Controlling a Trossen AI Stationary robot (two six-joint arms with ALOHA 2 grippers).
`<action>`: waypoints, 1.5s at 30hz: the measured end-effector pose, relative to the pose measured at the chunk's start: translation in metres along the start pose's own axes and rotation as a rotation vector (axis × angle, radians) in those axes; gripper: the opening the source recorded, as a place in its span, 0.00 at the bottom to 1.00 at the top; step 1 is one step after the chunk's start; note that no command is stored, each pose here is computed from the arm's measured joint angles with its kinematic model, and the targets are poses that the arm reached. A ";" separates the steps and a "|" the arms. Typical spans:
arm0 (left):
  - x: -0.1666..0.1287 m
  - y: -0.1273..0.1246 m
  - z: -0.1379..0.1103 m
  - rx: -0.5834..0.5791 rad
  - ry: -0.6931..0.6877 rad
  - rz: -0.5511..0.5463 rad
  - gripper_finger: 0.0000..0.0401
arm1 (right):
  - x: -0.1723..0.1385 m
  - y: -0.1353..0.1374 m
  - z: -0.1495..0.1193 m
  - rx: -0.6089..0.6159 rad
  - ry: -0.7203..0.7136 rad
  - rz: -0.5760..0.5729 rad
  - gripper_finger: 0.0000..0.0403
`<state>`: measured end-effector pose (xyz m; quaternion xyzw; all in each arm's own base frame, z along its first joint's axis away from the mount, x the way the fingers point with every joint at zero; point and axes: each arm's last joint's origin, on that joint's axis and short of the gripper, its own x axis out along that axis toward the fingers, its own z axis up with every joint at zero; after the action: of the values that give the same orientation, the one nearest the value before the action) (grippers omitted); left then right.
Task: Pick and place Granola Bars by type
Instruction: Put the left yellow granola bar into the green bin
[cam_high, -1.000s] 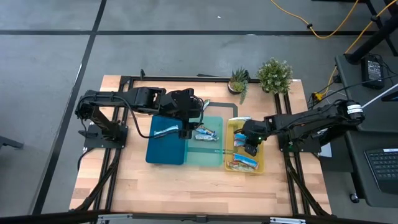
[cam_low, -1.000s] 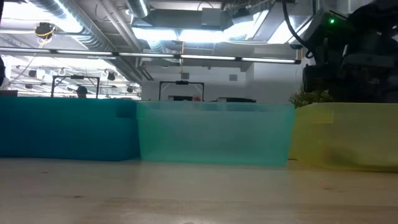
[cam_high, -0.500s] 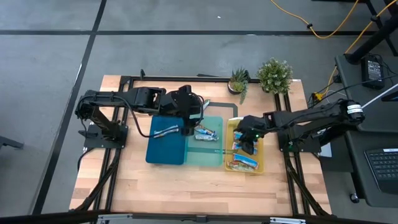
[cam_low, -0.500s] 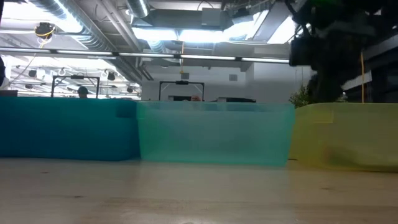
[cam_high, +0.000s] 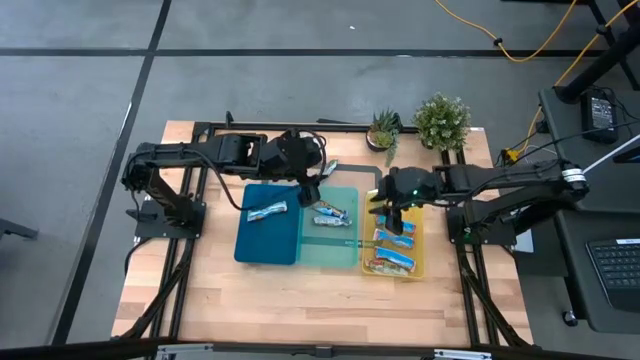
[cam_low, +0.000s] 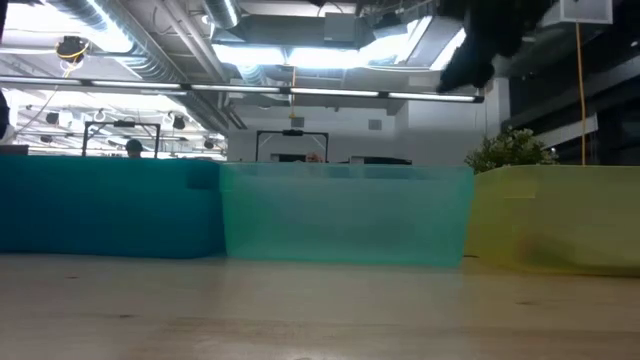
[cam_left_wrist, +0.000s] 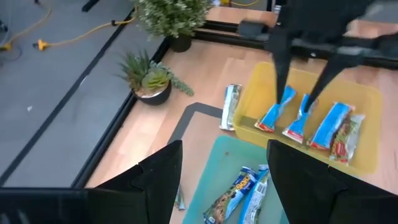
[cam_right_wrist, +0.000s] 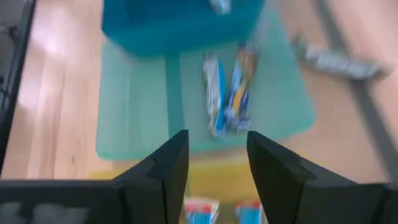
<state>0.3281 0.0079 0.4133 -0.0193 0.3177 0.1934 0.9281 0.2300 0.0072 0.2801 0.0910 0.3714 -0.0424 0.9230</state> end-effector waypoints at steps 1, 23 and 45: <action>0.001 0.002 0.000 -0.015 0.000 0.005 0.56 | -0.005 0.000 0.006 -0.018 -0.028 -0.009 0.40; 0.040 0.073 0.002 0.085 0.092 0.027 0.56 | -0.140 -0.018 0.008 -0.190 -0.613 0.012 0.01; 0.088 0.125 -0.011 0.034 0.205 0.066 0.56 | -0.046 -0.046 -0.146 -0.037 -1.121 0.107 0.02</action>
<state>0.3395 0.1525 0.3630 -0.0125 0.4145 0.2155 0.8841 0.0911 -0.0078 0.2026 0.0569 -0.1803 -0.0310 0.9815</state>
